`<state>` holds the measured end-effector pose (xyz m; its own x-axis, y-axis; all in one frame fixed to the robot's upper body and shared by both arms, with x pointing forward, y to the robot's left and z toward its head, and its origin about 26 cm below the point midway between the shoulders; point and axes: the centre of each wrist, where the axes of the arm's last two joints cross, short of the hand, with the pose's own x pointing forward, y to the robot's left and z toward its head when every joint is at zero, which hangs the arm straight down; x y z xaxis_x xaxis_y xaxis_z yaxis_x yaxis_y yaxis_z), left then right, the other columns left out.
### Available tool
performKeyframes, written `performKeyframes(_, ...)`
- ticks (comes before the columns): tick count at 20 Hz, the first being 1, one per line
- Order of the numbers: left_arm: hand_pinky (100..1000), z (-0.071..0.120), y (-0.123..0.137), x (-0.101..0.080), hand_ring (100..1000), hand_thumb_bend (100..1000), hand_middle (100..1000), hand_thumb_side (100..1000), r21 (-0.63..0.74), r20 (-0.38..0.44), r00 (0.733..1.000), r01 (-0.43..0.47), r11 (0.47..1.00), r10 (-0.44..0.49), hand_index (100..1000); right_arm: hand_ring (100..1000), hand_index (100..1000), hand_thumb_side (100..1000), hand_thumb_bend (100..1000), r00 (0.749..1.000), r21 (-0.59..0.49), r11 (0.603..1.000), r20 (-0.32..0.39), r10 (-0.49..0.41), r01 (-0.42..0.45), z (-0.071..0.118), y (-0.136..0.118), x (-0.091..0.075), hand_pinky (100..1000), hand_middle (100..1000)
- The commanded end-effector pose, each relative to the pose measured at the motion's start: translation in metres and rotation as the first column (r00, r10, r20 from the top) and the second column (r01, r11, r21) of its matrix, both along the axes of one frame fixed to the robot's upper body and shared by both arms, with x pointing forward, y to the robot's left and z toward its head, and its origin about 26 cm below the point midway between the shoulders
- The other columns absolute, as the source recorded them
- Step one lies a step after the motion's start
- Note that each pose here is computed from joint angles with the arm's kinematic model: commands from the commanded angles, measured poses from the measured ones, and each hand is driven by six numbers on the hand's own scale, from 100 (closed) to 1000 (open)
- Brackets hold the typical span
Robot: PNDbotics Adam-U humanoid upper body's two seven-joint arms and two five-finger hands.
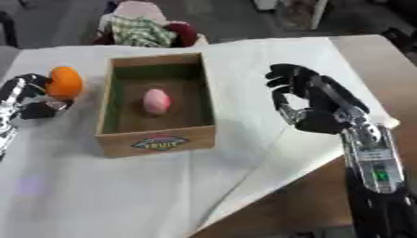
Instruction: Pick up objects on the table and place them in the box.
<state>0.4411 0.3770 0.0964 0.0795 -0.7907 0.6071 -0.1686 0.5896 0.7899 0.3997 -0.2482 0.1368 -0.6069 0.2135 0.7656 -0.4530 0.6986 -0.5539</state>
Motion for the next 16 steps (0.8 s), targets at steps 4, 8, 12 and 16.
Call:
performKeyframes(4,706,0.013,-0.002,0.004,522,100,422,244,0.021,0.089,0.995,-0.057,0.998,0.054,527,817,904,244,100,1.0,-0.01,1.0,0.03,0.0,0.001,0.01,-0.001,0.002,787,796)
performKeyframes(8,694,0.015,-0.003,0.004,496,100,382,245,-0.018,0.149,0.986,-0.075,0.997,0.077,484,817,904,245,100,1.0,-0.008,1.0,0.03,0.0,0.001,0.01,-0.001,0.002,787,796)
performKeyframes(12,693,0.025,-0.005,0.004,488,100,370,247,-0.064,0.211,0.975,-0.058,0.996,0.071,472,817,904,247,100,1.0,-0.006,1.0,0.03,0.0,0.0,0.01,0.0,0.002,788,796)
performKeyframes(16,693,0.047,-0.009,0.003,486,100,367,252,-0.106,0.287,0.957,-0.012,0.994,0.042,469,817,904,250,100,1.0,-0.005,1.0,0.03,0.0,0.0,0.01,0.0,0.001,788,796)
